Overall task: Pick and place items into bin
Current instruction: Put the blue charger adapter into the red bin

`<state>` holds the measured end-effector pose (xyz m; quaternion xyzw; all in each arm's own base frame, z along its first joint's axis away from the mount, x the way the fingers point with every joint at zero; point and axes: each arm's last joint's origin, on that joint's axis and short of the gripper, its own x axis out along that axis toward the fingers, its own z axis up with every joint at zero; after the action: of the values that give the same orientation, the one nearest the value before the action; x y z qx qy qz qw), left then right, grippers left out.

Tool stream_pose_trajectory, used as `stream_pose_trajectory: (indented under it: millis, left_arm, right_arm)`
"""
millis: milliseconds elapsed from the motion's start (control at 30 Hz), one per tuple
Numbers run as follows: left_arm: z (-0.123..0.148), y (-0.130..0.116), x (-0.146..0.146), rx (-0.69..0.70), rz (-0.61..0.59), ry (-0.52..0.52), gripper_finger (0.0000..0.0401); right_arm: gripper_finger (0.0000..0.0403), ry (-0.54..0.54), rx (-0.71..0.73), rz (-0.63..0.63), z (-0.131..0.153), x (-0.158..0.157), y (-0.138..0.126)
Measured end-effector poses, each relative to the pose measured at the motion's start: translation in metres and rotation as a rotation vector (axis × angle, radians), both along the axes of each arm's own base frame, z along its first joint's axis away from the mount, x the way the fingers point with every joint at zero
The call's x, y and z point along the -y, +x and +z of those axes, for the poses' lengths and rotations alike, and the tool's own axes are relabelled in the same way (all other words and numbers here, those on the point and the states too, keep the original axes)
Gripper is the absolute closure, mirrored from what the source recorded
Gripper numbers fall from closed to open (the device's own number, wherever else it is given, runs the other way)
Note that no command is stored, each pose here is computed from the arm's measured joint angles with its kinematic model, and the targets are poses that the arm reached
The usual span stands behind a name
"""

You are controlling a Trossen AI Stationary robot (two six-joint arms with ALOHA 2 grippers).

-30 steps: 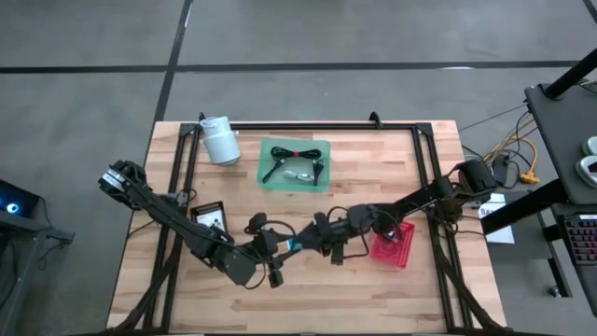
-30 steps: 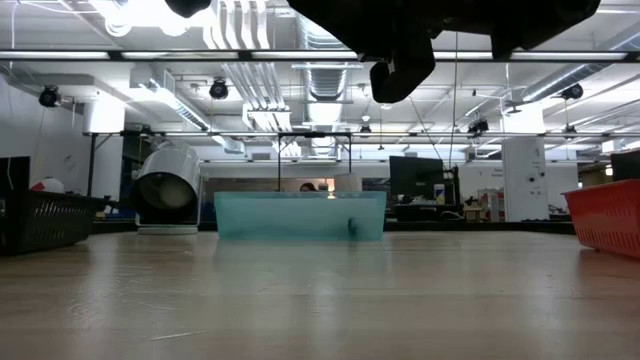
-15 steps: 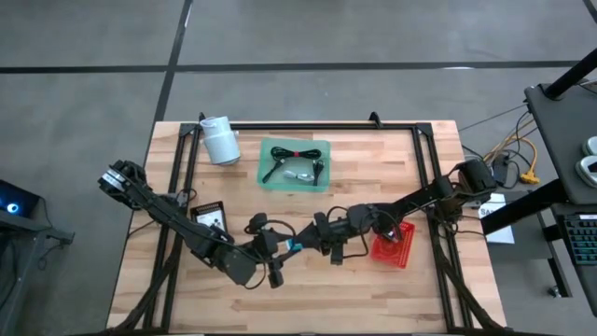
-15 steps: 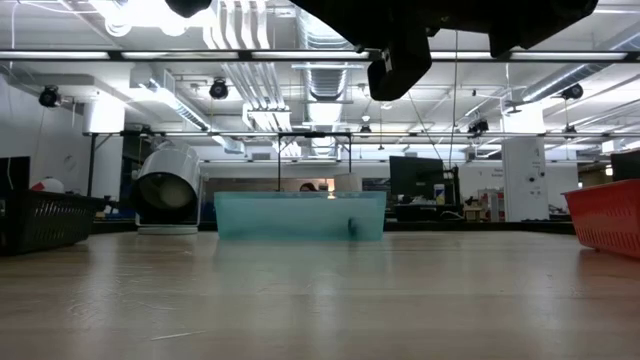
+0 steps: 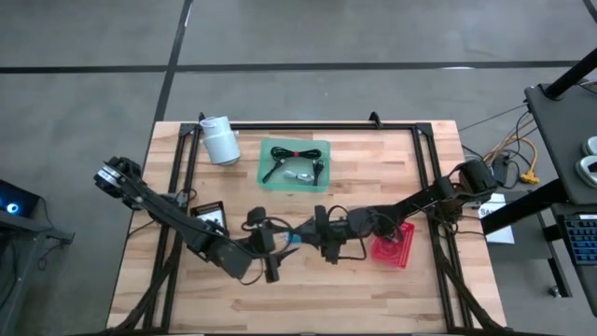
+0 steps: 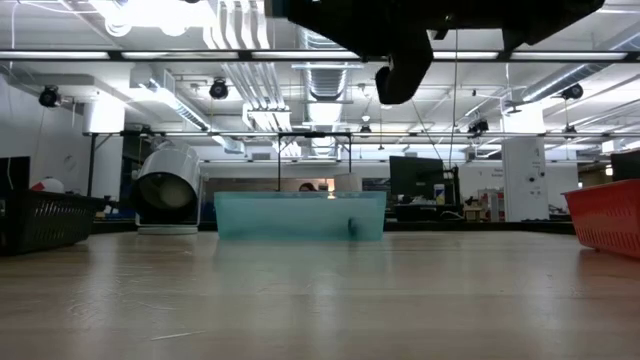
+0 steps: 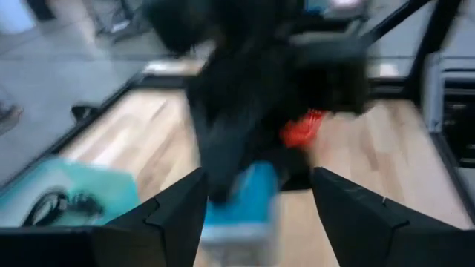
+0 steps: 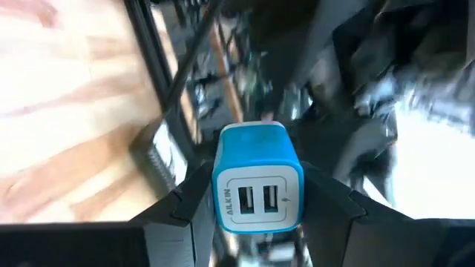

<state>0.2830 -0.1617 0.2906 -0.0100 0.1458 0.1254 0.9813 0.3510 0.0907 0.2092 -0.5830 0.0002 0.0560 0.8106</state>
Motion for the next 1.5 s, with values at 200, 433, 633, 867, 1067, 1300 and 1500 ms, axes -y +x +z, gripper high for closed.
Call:
stream_pose_trajectory:
  millis: [200,433,633,867,1067,1300,1500]
  left_arm:
    - [0.029,-0.024,-0.014,0.000,-0.049,0.077,0.0176]
    - [0.041,-0.042,-0.026,-0.035,-0.053,0.149,0.0175]
    - [0.039,-0.042,-0.027,-0.073,-0.084,0.269,0.0175]
    - [0.038,-0.042,-0.030,-0.107,-0.079,0.403,0.0175]
    - [0.039,-0.039,-0.036,-0.117,-0.025,0.435,0.0175]
    - [0.039,-0.036,-0.042,-0.122,0.001,0.434,0.0175]
    - [0.037,-0.035,-0.045,-0.129,0.011,0.436,0.0175]
  right_arm:
    - [0.0265,0.053,-0.075,-0.196,-0.008,0.001,-0.003]
    - [0.0265,0.140,-0.133,-0.450,-0.016,-0.015,-0.015]
    - [0.0265,0.207,-0.202,-0.667,-0.022,-0.030,-0.040]
    - [0.0265,0.534,-0.279,-0.783,-0.008,-0.034,-0.085]
    - [0.0265,0.854,-0.465,-0.813,0.008,-0.033,-0.125]
    - [0.0265,1.077,-0.689,-0.832,0.019,-0.040,-0.161]
    - [0.0265,1.181,-0.793,-0.912,0.021,-0.045,-0.184]
